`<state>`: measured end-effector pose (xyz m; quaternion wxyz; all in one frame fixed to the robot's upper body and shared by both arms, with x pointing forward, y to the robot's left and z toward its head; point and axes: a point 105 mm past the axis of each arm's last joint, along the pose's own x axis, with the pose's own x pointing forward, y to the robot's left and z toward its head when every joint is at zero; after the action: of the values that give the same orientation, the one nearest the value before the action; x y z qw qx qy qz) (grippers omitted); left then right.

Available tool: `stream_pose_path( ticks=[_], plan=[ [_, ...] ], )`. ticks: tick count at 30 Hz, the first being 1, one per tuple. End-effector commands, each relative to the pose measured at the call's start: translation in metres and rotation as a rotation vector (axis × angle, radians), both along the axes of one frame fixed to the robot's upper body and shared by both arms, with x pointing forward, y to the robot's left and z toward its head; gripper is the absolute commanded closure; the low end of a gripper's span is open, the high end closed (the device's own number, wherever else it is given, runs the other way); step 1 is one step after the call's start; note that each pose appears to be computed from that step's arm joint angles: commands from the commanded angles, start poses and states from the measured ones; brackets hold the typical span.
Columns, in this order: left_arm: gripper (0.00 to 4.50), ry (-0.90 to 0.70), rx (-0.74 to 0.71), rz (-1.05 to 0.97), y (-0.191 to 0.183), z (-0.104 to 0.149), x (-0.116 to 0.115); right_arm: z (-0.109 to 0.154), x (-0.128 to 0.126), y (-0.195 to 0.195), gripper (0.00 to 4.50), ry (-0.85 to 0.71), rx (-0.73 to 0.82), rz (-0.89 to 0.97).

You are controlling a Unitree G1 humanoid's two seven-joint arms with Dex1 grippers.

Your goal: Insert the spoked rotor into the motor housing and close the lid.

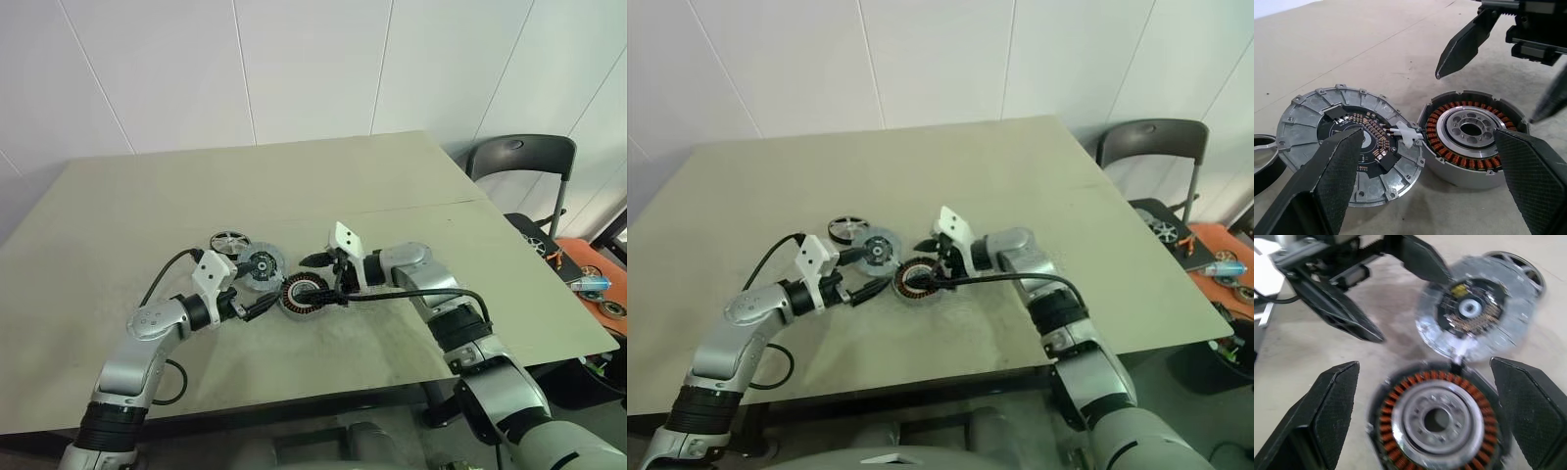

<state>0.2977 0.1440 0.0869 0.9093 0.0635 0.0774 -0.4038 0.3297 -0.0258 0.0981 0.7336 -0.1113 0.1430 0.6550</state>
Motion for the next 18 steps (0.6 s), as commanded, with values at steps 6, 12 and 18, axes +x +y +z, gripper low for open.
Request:
stream_pose_path(
  ticks=[6, 12, 18],
  plan=[
    [0.00, -0.062, 0.001, -0.010, -0.002, 0.019, 0.002, 0.013, -0.012, 0.014, 0.03, -0.076, -0.035, 0.084],
    [0.00, -0.059, 0.001, -0.009, -0.001, 0.018, 0.002, 0.005, -0.009, 0.011, 0.03, -0.101, -0.118, 0.079],
    [0.00, -0.056, 0.001, -0.011, 0.000, 0.016, 0.002, -0.005, -0.013, 0.005, 0.03, -0.111, -0.233, 0.144]
  ],
)
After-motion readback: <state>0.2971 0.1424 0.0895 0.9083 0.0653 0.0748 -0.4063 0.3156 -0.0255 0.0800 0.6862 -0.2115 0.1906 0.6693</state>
